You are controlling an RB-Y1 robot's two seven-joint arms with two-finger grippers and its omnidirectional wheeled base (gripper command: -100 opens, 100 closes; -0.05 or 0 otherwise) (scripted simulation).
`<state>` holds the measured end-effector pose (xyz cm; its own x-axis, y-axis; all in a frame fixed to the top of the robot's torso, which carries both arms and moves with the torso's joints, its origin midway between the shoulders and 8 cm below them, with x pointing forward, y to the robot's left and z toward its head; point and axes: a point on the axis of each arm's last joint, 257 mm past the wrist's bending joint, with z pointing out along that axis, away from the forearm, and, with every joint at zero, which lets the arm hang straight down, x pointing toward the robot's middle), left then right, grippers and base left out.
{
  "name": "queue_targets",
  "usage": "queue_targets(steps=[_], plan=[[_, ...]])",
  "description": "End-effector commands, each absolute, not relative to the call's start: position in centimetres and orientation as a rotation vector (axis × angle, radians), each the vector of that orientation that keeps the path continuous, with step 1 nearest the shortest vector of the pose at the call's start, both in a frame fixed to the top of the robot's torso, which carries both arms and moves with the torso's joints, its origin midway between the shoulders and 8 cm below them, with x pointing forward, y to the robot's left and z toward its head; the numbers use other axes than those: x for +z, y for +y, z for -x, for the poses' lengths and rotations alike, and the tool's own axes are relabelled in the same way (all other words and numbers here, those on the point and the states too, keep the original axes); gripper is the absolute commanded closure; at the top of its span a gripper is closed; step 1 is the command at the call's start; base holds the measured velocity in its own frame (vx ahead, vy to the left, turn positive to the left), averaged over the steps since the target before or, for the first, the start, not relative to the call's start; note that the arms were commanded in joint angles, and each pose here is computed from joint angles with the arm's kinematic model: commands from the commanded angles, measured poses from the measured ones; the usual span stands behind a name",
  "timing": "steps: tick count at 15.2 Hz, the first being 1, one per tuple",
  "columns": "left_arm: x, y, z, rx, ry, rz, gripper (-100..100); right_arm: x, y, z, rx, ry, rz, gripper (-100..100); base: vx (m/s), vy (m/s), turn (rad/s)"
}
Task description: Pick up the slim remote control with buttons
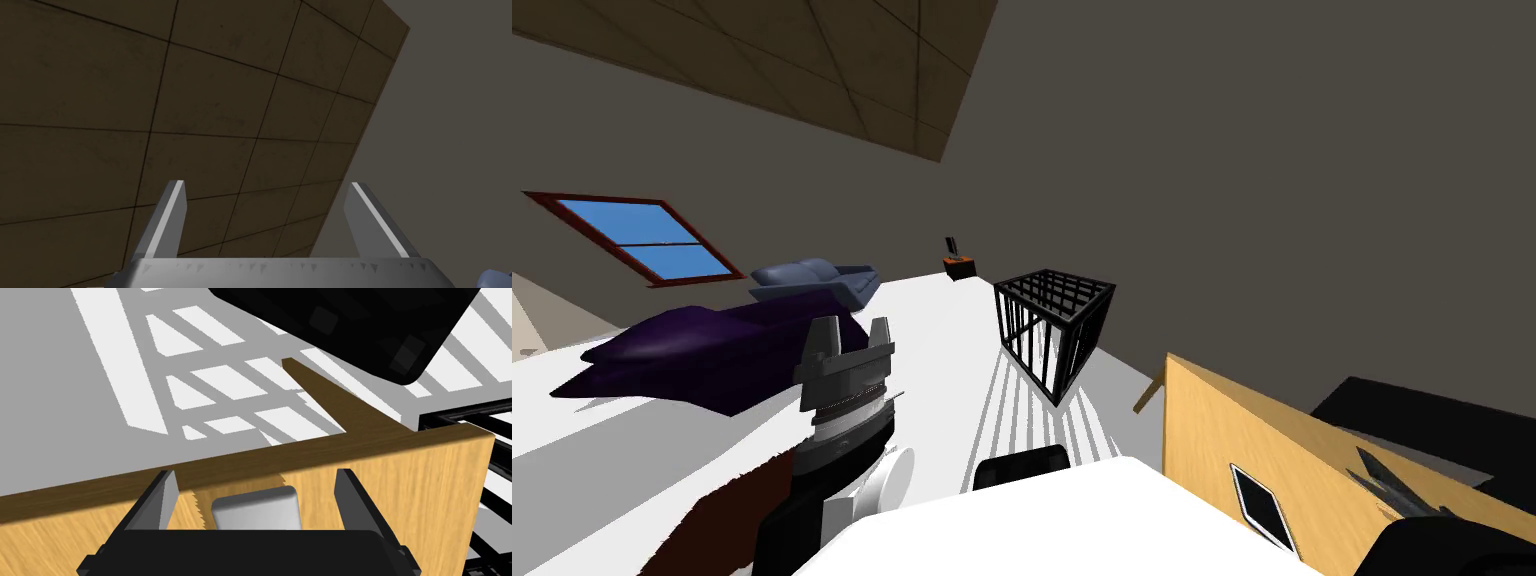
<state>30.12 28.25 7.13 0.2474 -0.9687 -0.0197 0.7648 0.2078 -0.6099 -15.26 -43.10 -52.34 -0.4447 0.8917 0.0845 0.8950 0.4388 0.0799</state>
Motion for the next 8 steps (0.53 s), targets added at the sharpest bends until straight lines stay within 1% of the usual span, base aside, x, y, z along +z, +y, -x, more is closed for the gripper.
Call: queue_targets(steps=[1,4,5,8], plan=[[7.1,28.3,-30.1,-1.264,0.448,0.544,0,-52.4,-45.7,15.4,-0.091,-2.667,1.622,-100,0.037,-0.087,0.366],[7.1,28.3,-30.1,-1.264,0.448,0.544,0,-52.8,-47.9,14.7,-0.014,-2.700,1.613,-100,0.020,-0.124,0.354],[7.1,28.3,-30.1,-1.264,0.448,0.544,0,-52.5,-47.2,15.1,-0.044,-2.689,1.614,-100,-0.008,-0.096,0.127],[7.1,28.3,-30.1,-1.263,0.448,0.544,0,-53.9,-46.6,15.0,-0.035,-2.697,1.623,-100,-0.009,-0.032,0.019]])
